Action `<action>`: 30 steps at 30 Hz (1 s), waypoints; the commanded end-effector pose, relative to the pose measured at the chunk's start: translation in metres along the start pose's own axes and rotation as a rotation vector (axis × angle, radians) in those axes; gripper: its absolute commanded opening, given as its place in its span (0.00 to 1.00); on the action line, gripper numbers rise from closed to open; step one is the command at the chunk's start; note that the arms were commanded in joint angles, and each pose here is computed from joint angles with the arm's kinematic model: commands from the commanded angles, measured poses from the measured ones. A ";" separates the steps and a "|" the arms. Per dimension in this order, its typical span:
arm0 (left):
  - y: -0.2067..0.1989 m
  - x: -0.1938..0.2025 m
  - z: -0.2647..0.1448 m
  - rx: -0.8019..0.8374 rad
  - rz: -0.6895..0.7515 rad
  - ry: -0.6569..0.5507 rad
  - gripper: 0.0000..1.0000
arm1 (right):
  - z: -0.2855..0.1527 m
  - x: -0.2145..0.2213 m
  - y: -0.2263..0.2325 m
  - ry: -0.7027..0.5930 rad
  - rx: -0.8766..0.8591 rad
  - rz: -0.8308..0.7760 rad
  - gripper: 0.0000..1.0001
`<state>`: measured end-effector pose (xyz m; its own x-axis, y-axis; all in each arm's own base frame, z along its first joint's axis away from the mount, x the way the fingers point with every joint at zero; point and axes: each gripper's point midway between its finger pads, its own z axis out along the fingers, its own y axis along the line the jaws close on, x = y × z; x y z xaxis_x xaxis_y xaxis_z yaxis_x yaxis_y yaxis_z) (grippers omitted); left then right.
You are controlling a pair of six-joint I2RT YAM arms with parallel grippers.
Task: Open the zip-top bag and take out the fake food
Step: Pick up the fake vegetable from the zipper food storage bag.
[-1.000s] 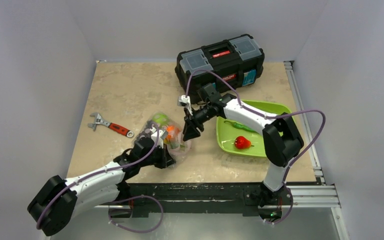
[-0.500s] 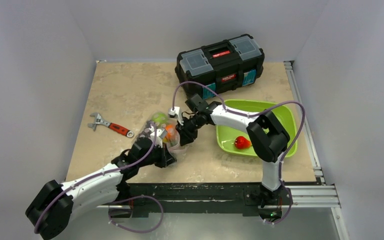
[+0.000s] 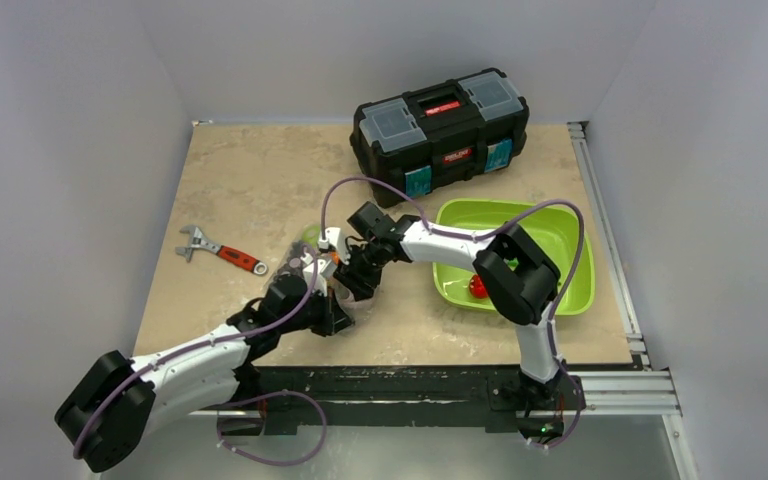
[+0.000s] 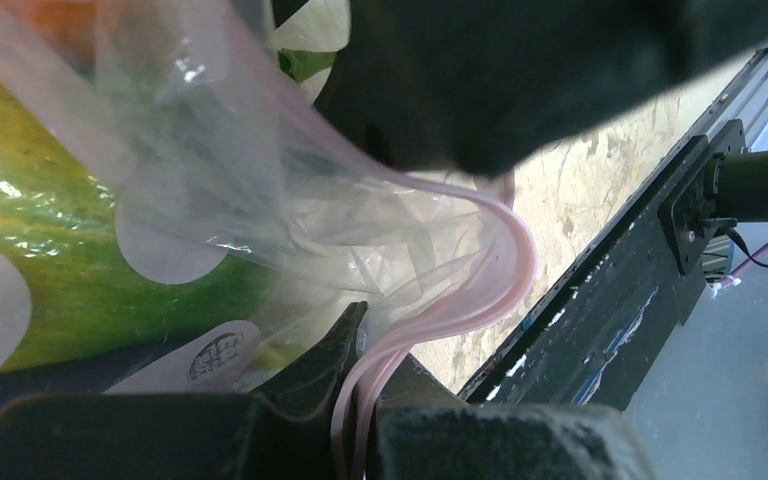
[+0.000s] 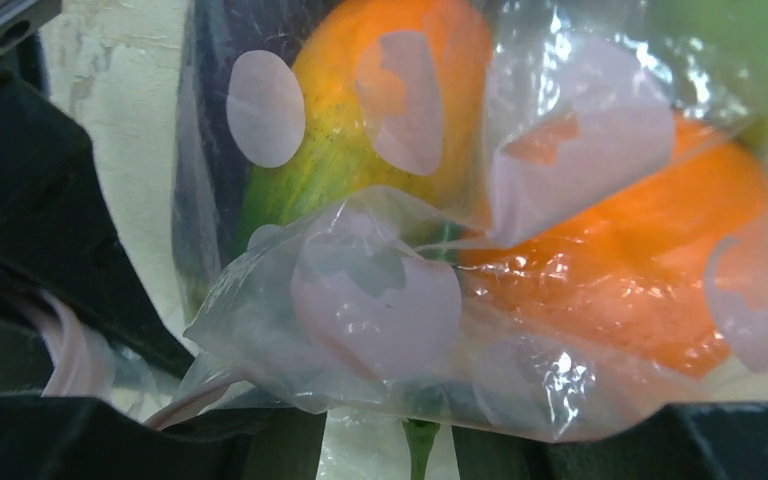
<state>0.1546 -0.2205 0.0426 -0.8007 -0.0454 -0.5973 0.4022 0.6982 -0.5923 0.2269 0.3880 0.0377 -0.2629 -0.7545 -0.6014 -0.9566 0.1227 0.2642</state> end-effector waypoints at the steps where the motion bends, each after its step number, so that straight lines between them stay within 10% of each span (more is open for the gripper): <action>1: -0.012 -0.010 0.002 0.064 0.018 -0.034 0.00 | 0.006 -0.013 -0.020 -0.002 0.125 -0.064 0.47; 12: -0.002 -0.003 0.003 0.025 0.015 -0.022 0.00 | -0.019 -0.052 0.053 -0.144 -0.207 -0.016 0.01; 19: -0.010 -0.001 0.014 0.059 0.021 0.041 0.00 | -0.042 -0.077 0.096 -0.262 -0.479 0.189 0.00; 30: 0.004 0.010 0.025 -0.040 -0.002 0.139 0.00 | -0.107 -0.089 0.025 -0.496 -0.406 0.529 0.00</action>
<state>0.1535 -0.2375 0.0225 -0.8556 0.0398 -0.5162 0.3950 0.6947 -0.6012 0.2141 0.3853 0.0743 -0.8220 -0.4200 -0.3845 -0.5204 0.2799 0.8068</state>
